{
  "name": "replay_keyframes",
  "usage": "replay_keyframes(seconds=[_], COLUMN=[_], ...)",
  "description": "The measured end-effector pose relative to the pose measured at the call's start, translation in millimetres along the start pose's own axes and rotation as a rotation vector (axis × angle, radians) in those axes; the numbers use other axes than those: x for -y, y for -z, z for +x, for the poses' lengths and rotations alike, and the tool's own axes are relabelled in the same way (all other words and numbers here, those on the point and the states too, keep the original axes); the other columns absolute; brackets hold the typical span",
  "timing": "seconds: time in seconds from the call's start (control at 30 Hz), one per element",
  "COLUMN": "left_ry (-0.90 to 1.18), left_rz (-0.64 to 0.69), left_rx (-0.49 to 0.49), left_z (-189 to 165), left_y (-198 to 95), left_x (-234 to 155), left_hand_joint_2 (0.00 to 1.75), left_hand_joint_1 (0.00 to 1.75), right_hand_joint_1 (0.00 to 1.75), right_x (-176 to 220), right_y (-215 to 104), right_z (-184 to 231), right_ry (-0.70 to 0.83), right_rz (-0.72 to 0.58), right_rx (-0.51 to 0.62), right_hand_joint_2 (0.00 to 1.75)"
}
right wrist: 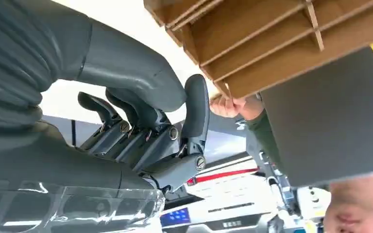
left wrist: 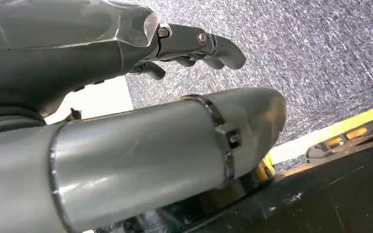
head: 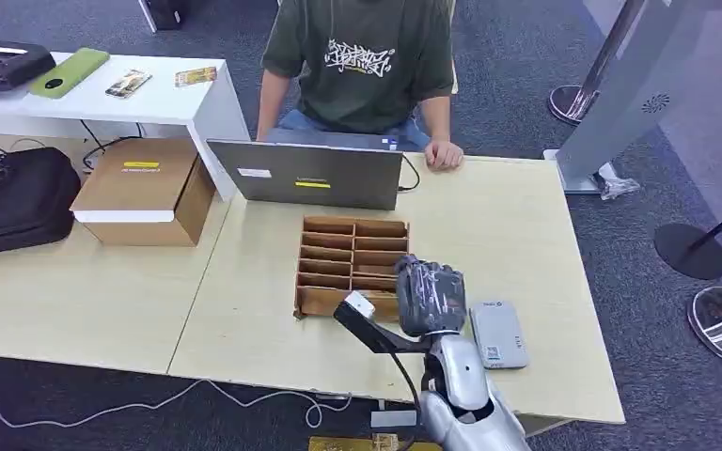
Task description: Pass the card to the sensor for recognition and then transmit it.
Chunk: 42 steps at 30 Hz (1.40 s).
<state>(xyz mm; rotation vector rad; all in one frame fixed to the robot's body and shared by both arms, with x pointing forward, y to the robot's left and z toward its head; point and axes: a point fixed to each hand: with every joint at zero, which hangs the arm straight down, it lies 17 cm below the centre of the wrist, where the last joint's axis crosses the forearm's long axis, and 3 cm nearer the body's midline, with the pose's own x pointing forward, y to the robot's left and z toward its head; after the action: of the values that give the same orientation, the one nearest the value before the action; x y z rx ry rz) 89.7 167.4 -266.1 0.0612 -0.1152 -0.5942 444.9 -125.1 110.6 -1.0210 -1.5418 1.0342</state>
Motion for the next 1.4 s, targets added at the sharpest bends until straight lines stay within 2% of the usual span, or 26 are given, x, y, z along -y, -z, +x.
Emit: replay_keyframes(seconds=[0.43,0.47,0.5,0.93,1.2,1.4], left_ry=[0.006,0.006,0.007,0.002,0.002,0.01], left_rz=[-0.005,-0.006,-0.006,-0.006,0.002,0.002], left_rx=[-0.001,0.0,0.0,0.0,0.001,0.004], left_z=[-1,-1,-1,0,1,2], left_y=[0,0,0,-1,-1,-1], left_x=[3,3,3,4,3,4], left_hand_joint_2=[0.0,0.0,0.0,0.0,0.0,0.0], left_hand_joint_1=[0.0,0.0,0.0,0.0,0.0,0.0], right_hand_joint_1=[1.75,1.2,0.0,0.0,0.0,0.0], right_x=[16,16,15,-2,-15,-24], right_y=[-14,-15,-16,-25,-36,-49], right_z=[-18,-20,-21,-17,12,20], right_ry=[0.077,0.079,0.079,0.042,0.07,0.047], right_rz=[-0.044,-0.044,-0.041,0.033,0.081,0.116], right_rx=[-0.096,-0.103,-0.107,-0.115,-0.078,-0.103], right_hand_joint_2=[1.75,1.75,1.75,1.75,1.75,1.75])
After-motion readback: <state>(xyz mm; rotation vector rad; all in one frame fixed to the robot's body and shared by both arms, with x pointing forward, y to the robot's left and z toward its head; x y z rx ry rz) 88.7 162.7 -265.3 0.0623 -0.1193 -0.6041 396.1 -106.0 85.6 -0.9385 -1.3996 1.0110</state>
